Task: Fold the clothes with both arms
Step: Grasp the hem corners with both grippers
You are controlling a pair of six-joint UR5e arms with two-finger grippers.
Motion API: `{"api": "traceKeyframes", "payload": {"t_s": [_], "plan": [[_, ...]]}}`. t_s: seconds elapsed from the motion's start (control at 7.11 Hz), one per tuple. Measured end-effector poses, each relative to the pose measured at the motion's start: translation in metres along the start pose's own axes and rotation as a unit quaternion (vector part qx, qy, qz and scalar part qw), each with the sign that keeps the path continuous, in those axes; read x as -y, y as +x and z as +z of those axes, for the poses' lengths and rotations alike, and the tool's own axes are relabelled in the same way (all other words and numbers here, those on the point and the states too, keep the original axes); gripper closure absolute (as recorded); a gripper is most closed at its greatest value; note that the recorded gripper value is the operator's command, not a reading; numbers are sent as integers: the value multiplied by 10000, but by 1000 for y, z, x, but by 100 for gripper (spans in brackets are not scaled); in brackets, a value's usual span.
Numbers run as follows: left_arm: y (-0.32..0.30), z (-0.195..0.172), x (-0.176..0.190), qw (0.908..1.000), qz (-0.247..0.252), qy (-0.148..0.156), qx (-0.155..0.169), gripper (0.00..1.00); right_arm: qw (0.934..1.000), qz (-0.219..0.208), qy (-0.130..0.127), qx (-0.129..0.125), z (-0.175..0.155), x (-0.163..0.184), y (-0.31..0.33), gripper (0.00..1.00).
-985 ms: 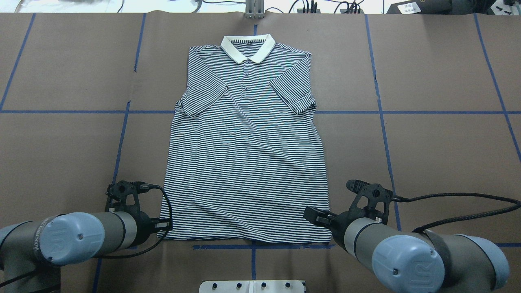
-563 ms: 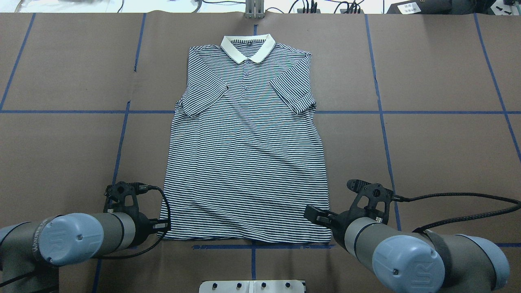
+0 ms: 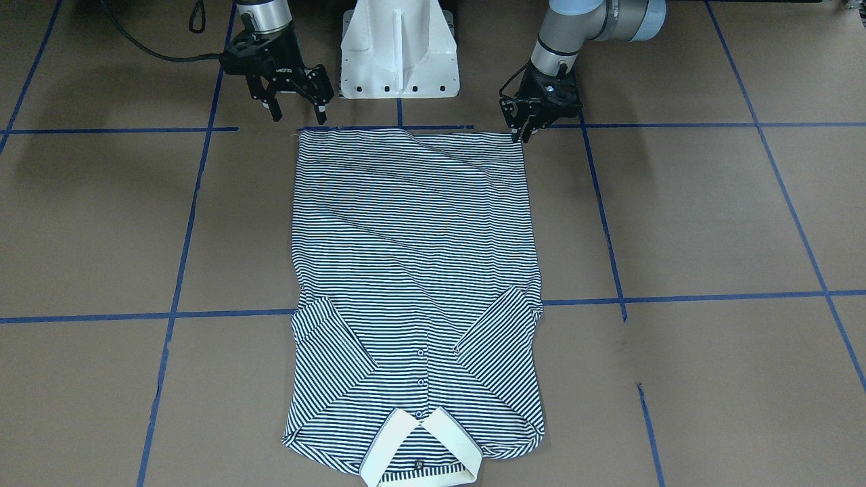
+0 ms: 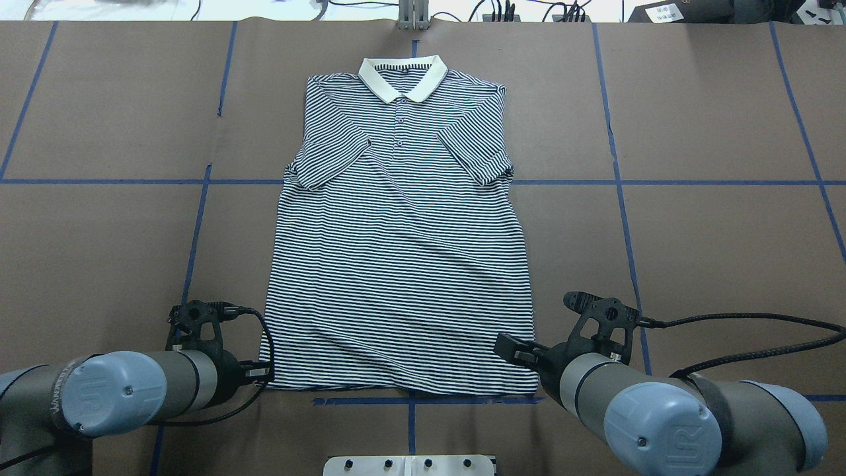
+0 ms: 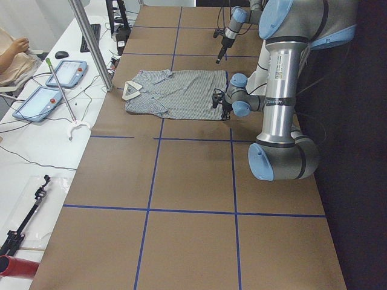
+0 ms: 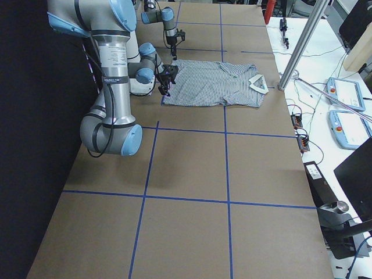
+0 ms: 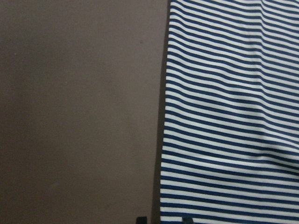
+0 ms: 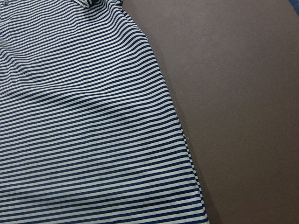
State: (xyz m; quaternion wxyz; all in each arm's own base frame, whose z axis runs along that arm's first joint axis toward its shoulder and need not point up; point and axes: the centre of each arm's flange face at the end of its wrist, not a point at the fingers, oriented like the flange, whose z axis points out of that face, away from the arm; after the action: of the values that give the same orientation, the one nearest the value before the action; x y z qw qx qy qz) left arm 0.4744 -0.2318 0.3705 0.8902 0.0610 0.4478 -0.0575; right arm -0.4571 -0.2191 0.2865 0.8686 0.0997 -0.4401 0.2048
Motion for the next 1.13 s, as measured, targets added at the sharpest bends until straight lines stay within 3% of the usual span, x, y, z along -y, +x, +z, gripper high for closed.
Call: {"api": "traceKeyframes", "payload": {"t_s": [0.28,0.42,0.56,0.7,1.13], "plan": [[2,1,-5,10000,24,-32,-12,85,10000,-1,1,-2,0,0,0,0],[3,1,-6,10000,36,-43,-19,100,10000,0,1,-2,0,0,0,0],[3,1,-7,10000,40,-48,-25,100,10000,-3,0,-5,1,0,0,0],[4,1,-7,10000,40,-48,-26,100,10000,-13,-7,-18,2,-2,1,12],[4,1,-8,10000,48,-57,-34,100,9995,-210,152,-182,21,-22,8,27]]}}
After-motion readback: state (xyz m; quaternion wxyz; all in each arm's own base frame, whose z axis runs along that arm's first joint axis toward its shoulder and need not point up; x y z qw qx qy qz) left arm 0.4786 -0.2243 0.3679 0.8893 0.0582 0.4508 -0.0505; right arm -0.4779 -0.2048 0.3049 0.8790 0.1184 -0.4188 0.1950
